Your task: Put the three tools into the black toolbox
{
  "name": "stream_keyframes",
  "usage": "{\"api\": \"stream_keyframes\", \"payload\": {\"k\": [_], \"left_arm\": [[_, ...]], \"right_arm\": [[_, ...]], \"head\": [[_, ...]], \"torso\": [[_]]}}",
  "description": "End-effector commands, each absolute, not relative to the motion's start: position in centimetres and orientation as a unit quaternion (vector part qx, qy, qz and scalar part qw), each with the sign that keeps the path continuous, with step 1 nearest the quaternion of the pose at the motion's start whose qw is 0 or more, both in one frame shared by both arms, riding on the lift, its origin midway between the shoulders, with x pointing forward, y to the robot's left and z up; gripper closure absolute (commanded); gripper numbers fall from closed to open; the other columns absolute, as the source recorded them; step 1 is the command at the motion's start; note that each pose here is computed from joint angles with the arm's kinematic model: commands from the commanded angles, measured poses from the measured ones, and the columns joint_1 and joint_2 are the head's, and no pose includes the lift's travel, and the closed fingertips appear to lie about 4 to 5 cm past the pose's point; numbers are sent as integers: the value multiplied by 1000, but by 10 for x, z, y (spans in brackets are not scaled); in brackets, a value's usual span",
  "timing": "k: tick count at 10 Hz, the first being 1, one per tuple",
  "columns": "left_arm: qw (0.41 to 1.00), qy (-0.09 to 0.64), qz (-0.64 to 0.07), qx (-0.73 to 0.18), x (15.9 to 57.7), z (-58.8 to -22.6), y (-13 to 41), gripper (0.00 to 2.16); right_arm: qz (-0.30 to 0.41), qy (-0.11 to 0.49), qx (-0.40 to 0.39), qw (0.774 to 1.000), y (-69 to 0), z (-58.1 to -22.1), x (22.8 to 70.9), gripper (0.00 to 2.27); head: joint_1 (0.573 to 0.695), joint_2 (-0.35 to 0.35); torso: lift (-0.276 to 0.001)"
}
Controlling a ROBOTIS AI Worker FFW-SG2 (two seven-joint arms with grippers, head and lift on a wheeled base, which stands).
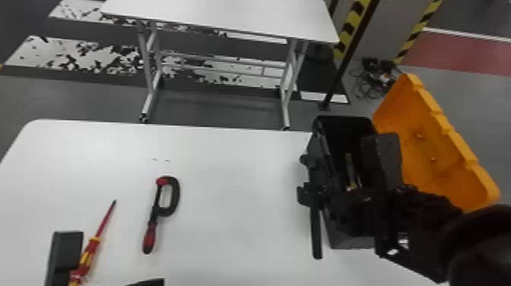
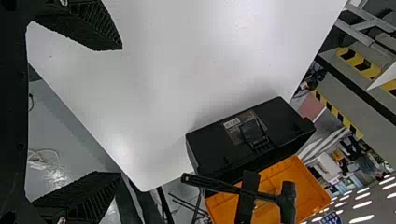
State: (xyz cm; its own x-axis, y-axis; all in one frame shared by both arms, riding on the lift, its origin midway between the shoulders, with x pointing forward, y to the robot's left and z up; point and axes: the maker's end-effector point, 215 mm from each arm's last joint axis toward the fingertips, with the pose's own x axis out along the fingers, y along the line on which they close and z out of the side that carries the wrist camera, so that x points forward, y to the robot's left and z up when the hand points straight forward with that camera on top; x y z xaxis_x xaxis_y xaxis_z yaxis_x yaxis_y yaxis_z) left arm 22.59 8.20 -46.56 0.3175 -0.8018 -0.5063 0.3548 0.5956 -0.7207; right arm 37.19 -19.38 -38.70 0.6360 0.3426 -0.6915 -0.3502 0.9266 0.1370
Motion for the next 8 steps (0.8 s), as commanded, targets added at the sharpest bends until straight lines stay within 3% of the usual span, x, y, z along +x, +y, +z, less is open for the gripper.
{"api": "stream_keyframes", "payload": {"k": [1,5,8], "left_arm": [[776,452,-366,-245,226,-470,83,46],[782,461,-349,-234,216,-472,96,46],[783,461,-349,-230,216,-471,99,46]], "right_arm": [[177,363,-7,915,-218,-366,387,2246],[141,351,-71,923,-284,-342,432,2246],[120,355,-33,927,-330,-361,431,2246]], "head": [[695,-209],[695,-300],[695,-350]], "torso": [[-51],[-51],[-51]]}}
